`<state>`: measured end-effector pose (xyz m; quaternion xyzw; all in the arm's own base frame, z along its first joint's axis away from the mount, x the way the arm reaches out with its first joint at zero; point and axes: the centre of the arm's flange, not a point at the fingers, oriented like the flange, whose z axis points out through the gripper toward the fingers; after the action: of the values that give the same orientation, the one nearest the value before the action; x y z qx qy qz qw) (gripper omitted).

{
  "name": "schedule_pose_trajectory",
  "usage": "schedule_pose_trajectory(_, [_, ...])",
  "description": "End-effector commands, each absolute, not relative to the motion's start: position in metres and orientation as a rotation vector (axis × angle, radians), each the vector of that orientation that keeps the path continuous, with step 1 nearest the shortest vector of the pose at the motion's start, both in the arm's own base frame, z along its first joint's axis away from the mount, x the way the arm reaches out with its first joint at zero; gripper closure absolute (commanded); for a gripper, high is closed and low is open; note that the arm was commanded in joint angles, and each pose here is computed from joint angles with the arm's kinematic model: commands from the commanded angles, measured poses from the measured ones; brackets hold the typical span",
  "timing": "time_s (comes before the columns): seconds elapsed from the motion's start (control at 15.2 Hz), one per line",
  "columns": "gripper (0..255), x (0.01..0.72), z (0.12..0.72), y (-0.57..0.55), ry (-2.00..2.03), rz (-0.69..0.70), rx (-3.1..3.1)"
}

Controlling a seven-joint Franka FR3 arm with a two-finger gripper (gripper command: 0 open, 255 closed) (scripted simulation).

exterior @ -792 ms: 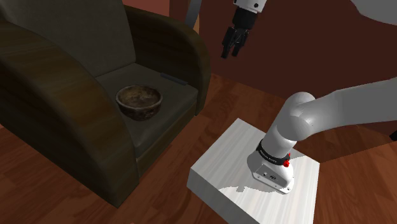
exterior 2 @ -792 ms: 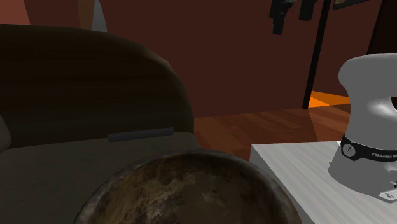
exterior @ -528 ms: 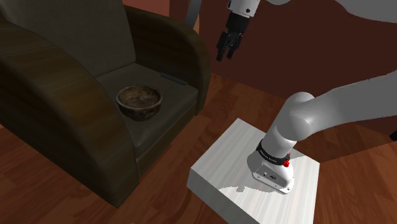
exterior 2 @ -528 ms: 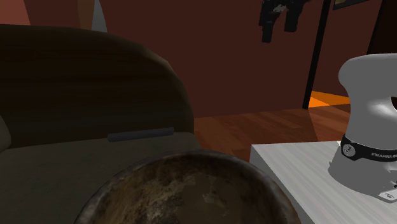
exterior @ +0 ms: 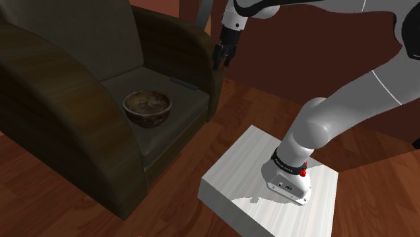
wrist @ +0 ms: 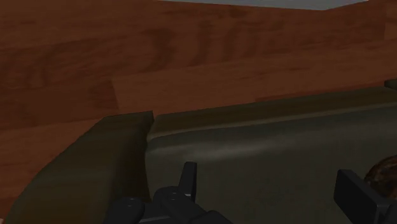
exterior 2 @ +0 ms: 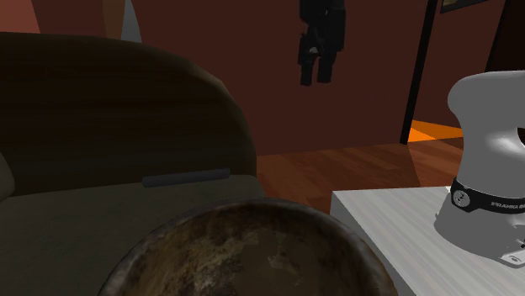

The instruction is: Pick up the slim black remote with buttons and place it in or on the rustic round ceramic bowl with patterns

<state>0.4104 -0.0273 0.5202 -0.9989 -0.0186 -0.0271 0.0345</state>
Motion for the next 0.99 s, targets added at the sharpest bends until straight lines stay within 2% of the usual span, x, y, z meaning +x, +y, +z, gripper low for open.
schedule_pose_trajectory(0.0, [0, 0.433, 0.507, -0.032, -0.069, -0.077, -3.081])
schedule_pose_trajectory(0.92, [0, 0.583, 0.400, -0.064, -0.150, -0.025, -3.144])
